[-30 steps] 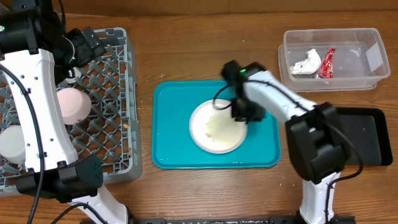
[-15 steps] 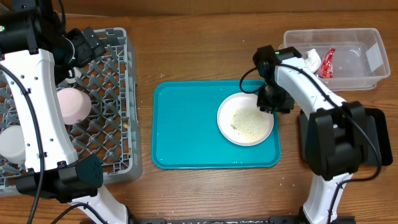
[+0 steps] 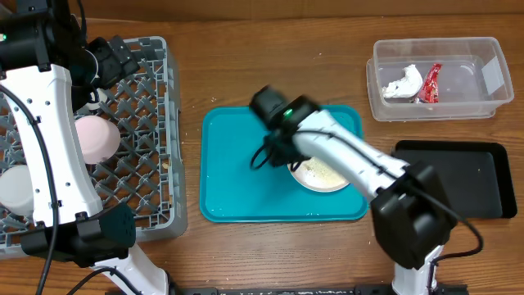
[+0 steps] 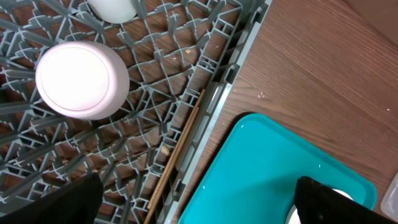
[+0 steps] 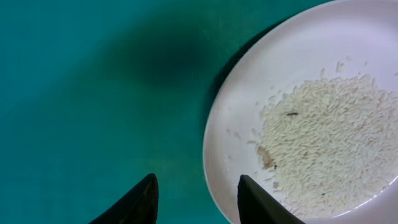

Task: Sort waste into correct bins and load items into the dishwasher
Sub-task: 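Grasp the white plate's rim with the right gripper, then lift the plate and carry it right over the black tray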

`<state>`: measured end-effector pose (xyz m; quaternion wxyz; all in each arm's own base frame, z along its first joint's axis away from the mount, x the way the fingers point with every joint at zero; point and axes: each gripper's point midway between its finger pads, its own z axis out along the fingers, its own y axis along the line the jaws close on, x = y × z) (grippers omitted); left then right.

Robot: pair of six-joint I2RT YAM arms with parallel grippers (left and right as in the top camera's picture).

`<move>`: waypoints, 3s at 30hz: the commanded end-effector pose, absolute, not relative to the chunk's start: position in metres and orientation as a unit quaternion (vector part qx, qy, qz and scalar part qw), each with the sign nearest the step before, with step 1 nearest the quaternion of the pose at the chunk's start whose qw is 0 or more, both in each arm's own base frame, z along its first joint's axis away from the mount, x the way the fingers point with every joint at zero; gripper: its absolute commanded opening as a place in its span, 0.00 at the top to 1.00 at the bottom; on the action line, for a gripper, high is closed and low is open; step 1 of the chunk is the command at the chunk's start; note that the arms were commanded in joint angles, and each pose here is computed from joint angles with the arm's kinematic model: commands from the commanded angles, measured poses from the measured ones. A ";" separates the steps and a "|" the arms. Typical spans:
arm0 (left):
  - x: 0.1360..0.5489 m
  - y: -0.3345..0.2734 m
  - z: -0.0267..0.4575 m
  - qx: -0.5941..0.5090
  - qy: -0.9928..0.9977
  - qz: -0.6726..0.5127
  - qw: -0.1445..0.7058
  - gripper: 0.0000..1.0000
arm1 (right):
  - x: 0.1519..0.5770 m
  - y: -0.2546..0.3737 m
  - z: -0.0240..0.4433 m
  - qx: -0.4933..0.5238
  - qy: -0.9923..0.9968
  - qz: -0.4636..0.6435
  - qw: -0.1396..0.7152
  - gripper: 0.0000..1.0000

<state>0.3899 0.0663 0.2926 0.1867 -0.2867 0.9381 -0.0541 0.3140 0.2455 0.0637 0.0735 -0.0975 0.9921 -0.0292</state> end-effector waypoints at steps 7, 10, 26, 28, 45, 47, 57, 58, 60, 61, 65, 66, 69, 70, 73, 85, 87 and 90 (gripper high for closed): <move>0.390 0.069 0.297 -0.279 0.939 -0.049 0.194 0.00 | 0.323 0.229 0.033 -0.067 0.988 -0.106 0.087 0.59; 0.390 0.069 0.297 -0.279 0.939 -0.049 0.194 0.00 | 0.322 0.232 0.023 -0.067 0.990 -0.101 0.078 0.64; 0.390 0.069 0.297 -0.279 0.939 -0.049 0.194 0.00 | 0.312 0.235 0.001 -0.076 0.990 -0.093 0.076 0.87; 0.390 0.069 0.297 -0.279 0.939 -0.049 0.194 0.00 | 0.312 0.235 0.008 -0.076 0.989 -0.099 0.074 0.96; 0.390 0.069 0.297 -0.279 0.939 -0.049 0.194 0.00 | 0.344 0.198 0.096 0.003 0.973 -0.195 0.122 0.96; 0.390 0.069 0.297 -0.279 0.939 -0.049 0.194 0.00 | 0.348 0.181 0.109 0.035 0.966 -0.219 0.131 0.96; 0.390 0.069 0.297 -0.279 0.939 -0.049 0.194 0.00 | 0.375 0.105 0.145 0.138 0.956 -0.236 0.108 0.96; 0.390 0.069 0.297 -0.279 0.939 -0.049 0.194 0.00 | 0.378 0.094 0.148 0.155 0.954 -0.235 0.106 0.96; 0.390 0.069 0.297 -0.279 0.939 -0.049 0.194 0.00 | 0.384 0.075 0.152 0.188 0.949 -0.231 0.103 0.96; 0.390 0.069 0.297 -0.279 0.939 -0.049 0.194 0.00 | 0.387 0.062 0.154 0.211 0.945 -0.229 0.101 0.96; 0.390 0.069 0.297 -0.279 0.939 -0.049 0.194 0.00 | 0.394 0.021 0.156 0.281 0.935 -0.199 0.085 0.96; 0.390 0.069 0.297 -0.279 0.939 -0.049 0.194 0.00 | 0.396 0.008 0.155 0.306 0.931 -0.184 0.080 0.96; 0.390 0.069 0.297 -0.279 0.939 -0.049 0.194 0.00 | 0.397 -0.018 0.150 0.363 0.920 -0.135 0.057 0.96; 0.390 0.069 0.297 -0.279 0.939 -0.049 0.194 0.00 | 0.397 -0.028 0.148 0.384 0.915 -0.115 0.047 0.96; 0.390 0.069 0.297 -0.279 0.939 -0.049 0.194 0.00 | 0.396 -0.053 0.145 0.437 0.897 -0.062 0.026 0.96; 0.390 0.069 0.297 -0.279 0.939 -0.049 0.194 0.00 | 0.399 -0.106 0.146 0.503 0.858 0.105 0.007 0.96; 0.390 0.069 0.297 -0.279 0.939 -0.049 0.194 0.00 | 0.398 -0.110 0.148 0.513 0.849 0.125 0.004 0.96; 0.390 0.069 0.297 -0.279 0.939 -0.049 0.194 0.00 | 0.397 -0.115 0.151 0.519 0.841 0.156 0.000 0.96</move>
